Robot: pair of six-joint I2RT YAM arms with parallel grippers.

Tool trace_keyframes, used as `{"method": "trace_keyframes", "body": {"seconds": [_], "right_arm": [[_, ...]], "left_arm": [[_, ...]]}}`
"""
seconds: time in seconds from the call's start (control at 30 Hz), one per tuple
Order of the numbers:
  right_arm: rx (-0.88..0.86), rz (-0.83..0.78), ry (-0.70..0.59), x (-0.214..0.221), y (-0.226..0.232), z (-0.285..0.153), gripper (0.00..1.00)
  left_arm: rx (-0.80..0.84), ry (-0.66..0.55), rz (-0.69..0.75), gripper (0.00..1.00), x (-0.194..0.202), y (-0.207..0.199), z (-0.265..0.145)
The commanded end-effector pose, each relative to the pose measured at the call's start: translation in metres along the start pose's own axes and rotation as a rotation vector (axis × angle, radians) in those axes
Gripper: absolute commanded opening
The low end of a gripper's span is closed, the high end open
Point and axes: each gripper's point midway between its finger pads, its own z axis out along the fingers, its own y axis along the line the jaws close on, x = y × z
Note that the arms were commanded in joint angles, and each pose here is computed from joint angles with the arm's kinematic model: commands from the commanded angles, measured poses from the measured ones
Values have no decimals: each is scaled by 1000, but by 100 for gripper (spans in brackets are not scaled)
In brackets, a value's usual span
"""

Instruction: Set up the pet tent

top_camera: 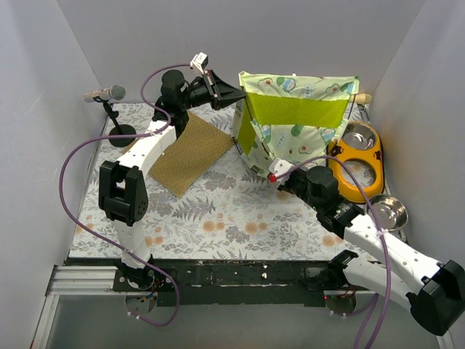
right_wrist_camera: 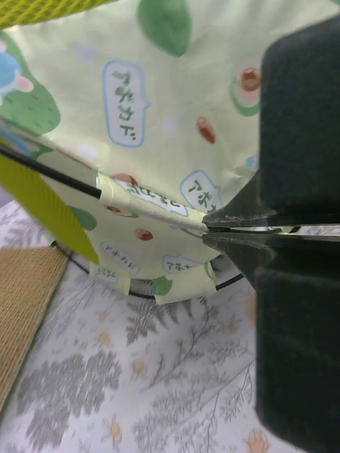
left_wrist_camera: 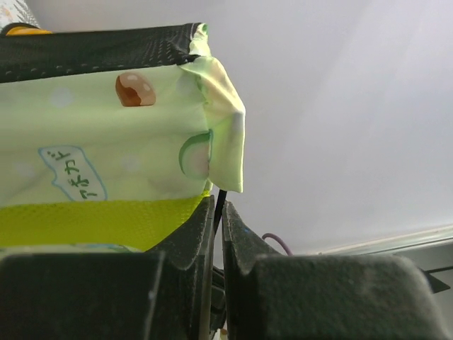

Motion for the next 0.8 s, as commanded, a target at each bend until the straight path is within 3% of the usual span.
{"method": "trace_keyframes", "body": {"seconds": [0.0, 0.07, 0.1, 0.17, 0.2, 0.23, 0.27, 0.37, 0.53, 0.67, 0.77], "right_arm": [[276, 95, 19, -40, -77, -4, 1], [302, 123, -6, -56, -89, -9, 1], [307, 147, -21, -63, -93, -13, 1], [278, 192, -43, -81, -97, -19, 1], [260, 244, -54, -93, -100, -22, 1], [257, 283, -53, -100, -104, -26, 1], [251, 309, -59, -108, -107, -30, 1], [239, 370, -57, -126, -116, -38, 1], [241, 475, 62, -128, -127, -43, 1], [155, 506, 111, -136, -122, -35, 1], [188, 502, 214, -130, -133, -27, 1]], "left_arm": [[14, -4, -242, 0, 2, -27, -9], [14, -7, -228, 2, 1, -24, -8], [15, -12, -214, 12, -1, -22, -7], [25, -18, -151, 37, -8, -22, -7], [31, -24, -104, 69, -14, -20, -8], [31, -32, -56, 88, -21, -18, -10], [33, -41, -1, 98, -29, -19, -13], [32, -66, 188, 98, -55, -23, -28], [-51, -147, 492, 98, -88, -36, -71], [-21, 13, 835, 98, -40, -52, -90], [-4, 77, 946, 98, 0, -53, -107]]}}
